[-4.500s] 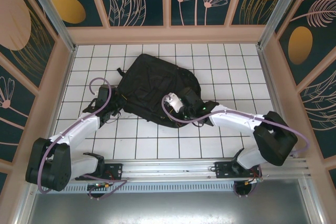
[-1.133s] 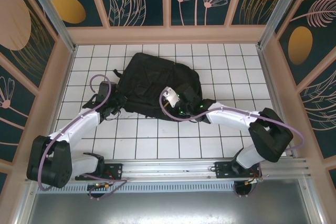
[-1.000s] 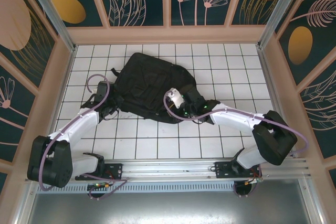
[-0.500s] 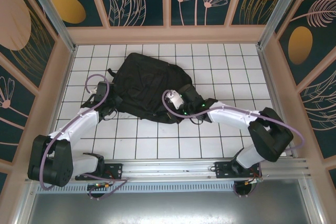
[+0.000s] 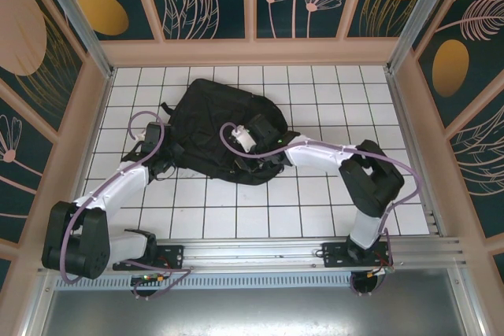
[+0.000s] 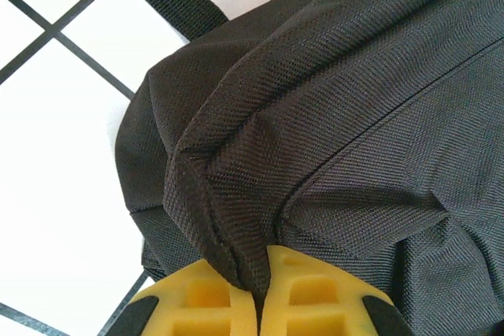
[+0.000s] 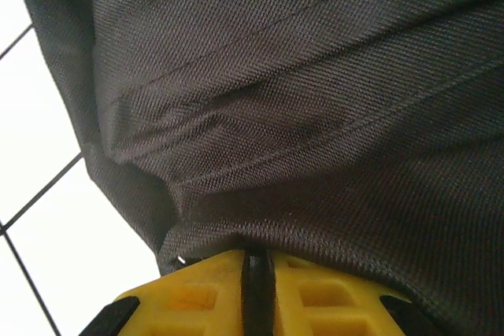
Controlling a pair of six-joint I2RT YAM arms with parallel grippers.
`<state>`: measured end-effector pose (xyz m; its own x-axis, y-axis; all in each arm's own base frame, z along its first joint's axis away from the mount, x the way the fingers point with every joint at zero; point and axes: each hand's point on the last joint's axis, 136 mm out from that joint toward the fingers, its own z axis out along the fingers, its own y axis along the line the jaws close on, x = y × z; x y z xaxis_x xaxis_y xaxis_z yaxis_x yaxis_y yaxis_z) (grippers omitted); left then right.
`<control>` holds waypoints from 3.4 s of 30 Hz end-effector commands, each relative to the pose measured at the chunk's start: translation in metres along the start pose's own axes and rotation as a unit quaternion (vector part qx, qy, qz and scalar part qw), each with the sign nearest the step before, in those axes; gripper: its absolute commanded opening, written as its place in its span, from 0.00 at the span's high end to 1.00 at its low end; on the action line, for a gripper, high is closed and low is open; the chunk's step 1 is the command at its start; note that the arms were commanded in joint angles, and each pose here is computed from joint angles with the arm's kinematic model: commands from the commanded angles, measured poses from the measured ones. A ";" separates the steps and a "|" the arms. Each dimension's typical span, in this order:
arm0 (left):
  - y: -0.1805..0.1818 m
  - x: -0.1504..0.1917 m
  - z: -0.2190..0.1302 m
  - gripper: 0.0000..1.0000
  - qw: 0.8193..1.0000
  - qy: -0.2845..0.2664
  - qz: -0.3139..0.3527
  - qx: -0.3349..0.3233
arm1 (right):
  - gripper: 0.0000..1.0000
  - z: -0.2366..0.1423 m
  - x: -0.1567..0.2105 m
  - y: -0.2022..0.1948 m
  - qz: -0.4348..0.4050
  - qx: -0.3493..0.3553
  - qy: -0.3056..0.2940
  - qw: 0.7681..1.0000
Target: Pack books, pencil case, and school supplies into a backpack
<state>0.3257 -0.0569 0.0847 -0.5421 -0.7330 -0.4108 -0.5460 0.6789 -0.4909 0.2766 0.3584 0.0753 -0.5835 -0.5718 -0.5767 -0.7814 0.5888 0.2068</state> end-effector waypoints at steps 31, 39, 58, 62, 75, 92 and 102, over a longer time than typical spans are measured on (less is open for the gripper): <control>0.006 0.011 0.007 1.00 1.000 0.025 -0.013 -0.002 | 0.76 -0.049 0.019 0.074 0.085 -0.023 -0.018 0.996; 0.006 0.015 0.007 1.00 0.999 0.031 -0.026 0.004 | 0.44 -0.039 0.042 0.101 0.169 0.077 -0.012 0.982; 0.002 0.015 -0.004 1.00 0.998 0.029 -0.050 0.028 | 0.48 0.026 0.072 0.045 0.220 0.235 0.048 0.945; 0.003 0.017 -0.002 1.00 0.998 0.033 -0.048 0.027 | 0.57 0.023 0.060 0.036 0.215 0.245 0.035 0.945; 0.007 0.014 0.005 1.00 0.999 0.027 -0.036 0.005 | 1.00 0.010 0.034 0.049 0.182 0.185 0.033 0.965; 0.032 -0.018 0.000 1.00 0.994 -0.050 -0.028 -0.094 | 1.00 -0.025 0.045 0.036 0.192 0.067 0.057 0.977; 0.014 -0.015 0.004 1.00 0.998 -0.033 -0.020 -0.052 | 1.00 -0.037 0.037 0.050 0.163 0.025 0.054 0.985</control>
<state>0.3253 -0.0479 0.0829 -0.4932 -0.7692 -0.4064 -0.6162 0.6386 -0.4610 0.2160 0.3491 0.0765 -0.8376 -0.3758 -0.3965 -0.5040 0.8116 0.2955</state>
